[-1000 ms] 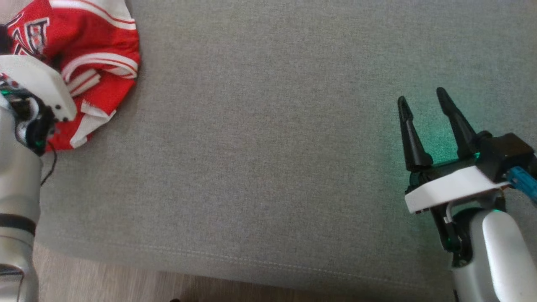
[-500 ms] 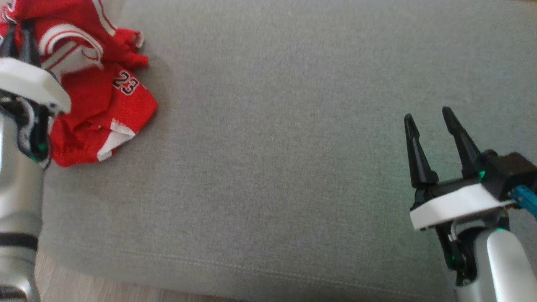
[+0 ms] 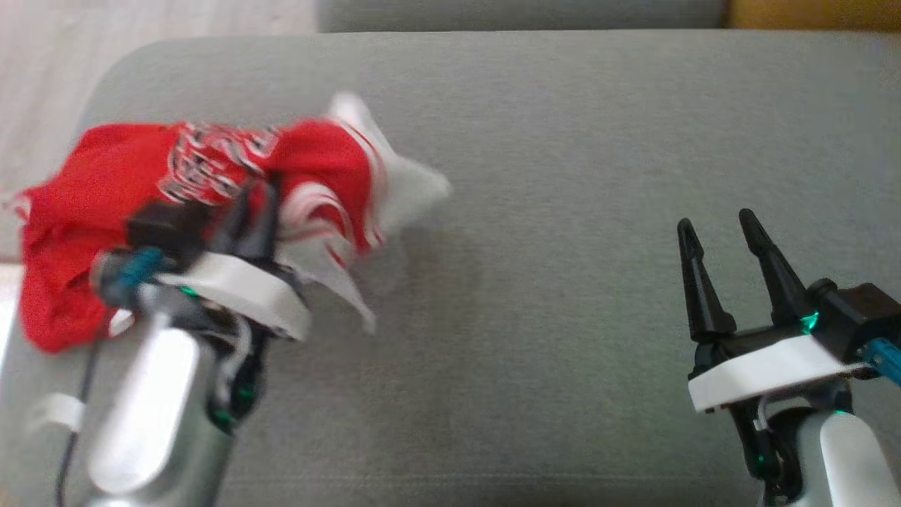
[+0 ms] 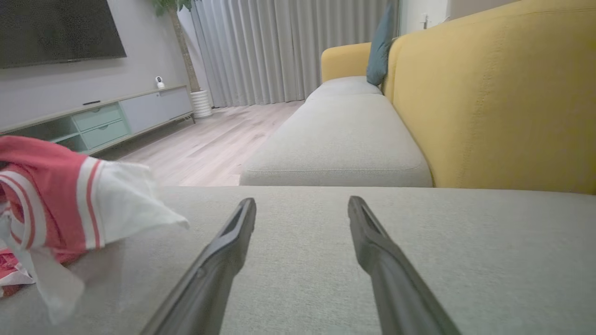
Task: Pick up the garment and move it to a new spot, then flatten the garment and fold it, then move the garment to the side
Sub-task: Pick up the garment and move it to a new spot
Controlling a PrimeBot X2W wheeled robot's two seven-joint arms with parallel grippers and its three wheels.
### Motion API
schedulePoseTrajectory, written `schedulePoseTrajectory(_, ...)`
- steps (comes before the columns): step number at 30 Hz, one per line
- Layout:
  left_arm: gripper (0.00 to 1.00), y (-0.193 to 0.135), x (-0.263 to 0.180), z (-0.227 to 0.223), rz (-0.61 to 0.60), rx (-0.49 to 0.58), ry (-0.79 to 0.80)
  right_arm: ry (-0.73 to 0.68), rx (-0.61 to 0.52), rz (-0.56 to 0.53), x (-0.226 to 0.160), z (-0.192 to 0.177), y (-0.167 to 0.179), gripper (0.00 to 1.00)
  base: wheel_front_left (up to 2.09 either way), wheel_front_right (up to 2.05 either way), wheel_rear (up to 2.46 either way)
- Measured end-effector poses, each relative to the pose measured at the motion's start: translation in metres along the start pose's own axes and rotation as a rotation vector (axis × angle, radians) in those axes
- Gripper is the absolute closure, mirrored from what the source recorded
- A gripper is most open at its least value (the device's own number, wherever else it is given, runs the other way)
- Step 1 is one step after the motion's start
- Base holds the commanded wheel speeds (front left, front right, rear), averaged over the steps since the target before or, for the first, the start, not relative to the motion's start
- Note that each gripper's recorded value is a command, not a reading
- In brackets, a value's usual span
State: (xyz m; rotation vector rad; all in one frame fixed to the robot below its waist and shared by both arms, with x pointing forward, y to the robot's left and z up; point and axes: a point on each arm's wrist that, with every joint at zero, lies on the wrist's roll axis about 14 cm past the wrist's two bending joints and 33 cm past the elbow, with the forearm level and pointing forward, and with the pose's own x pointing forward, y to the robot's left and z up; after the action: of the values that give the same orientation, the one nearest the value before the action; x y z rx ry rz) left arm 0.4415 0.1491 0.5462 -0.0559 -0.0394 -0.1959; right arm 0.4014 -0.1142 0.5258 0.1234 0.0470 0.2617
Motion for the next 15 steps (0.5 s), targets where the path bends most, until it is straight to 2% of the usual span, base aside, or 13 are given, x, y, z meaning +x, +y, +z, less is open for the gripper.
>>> schedulePoseTrajectory(7, 1.00, -0.120, 0.016, -0.014, -0.296, -0.113, 0.043, -0.005, -0.003, -0.130, -0.025, 0.004, -0.038, 0.00, 0.00, 0.00, 0.00)
schedulePoseTrajectory(15, 1.00, -0.238, 0.038, -0.009, -0.617, -0.189, 0.020, 0.007, 0.005, -0.303, -0.061, -0.001, -0.086, 0.00, 0.00, 0.00, 0.00)
